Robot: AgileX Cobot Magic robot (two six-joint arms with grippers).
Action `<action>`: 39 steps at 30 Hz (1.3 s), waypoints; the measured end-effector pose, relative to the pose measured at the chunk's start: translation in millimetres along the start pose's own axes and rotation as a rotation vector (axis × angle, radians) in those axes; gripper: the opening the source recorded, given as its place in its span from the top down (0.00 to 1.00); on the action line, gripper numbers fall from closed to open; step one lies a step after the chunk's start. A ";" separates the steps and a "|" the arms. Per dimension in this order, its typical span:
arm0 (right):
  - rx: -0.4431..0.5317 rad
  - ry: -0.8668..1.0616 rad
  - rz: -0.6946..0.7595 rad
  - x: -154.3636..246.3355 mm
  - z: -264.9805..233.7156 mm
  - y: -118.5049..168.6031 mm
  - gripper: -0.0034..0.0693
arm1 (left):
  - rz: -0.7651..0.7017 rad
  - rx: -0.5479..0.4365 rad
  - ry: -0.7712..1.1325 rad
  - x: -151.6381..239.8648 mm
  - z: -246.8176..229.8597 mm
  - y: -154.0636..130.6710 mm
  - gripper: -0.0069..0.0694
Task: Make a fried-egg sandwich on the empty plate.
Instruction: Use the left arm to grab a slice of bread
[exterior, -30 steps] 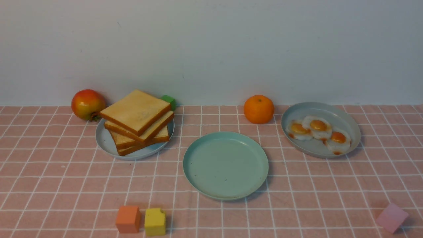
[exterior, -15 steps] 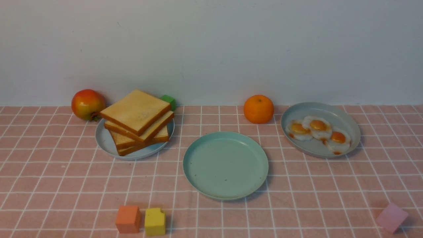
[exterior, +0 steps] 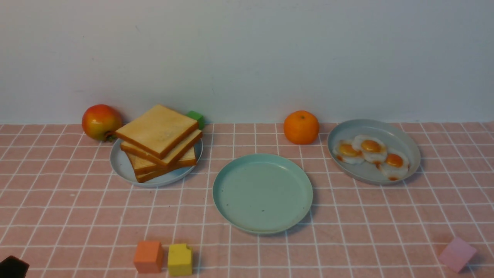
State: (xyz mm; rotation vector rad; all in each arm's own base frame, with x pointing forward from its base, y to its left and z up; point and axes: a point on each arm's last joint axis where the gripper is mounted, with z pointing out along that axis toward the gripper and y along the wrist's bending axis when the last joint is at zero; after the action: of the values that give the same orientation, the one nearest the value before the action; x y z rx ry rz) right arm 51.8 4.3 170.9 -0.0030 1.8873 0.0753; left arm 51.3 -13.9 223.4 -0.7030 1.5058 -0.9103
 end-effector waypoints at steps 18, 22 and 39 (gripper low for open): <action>-0.074 -0.040 0.292 -3.8 0.2 5.9 0.62 | 0.540 -0.042 0.829 -25.6 70.1 -118.1 0.89; -0.155 -0.148 0.662 -15.9 -1.5 8.7 0.62 | 0.569 -0.029 0.859 -32.3 84.2 -133.1 0.89; -0.483 0.170 0.165 -127.0 -63.1 47.8 0.90 | 0.687 -0.177 1.024 -0.7 168.7 -128.0 0.89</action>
State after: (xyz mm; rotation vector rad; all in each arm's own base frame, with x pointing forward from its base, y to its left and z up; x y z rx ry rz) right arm 29.7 44.1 313.5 -0.1886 1.9926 0.6597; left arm 209.6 -104.7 330.8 0.2745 2.5210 -0.5936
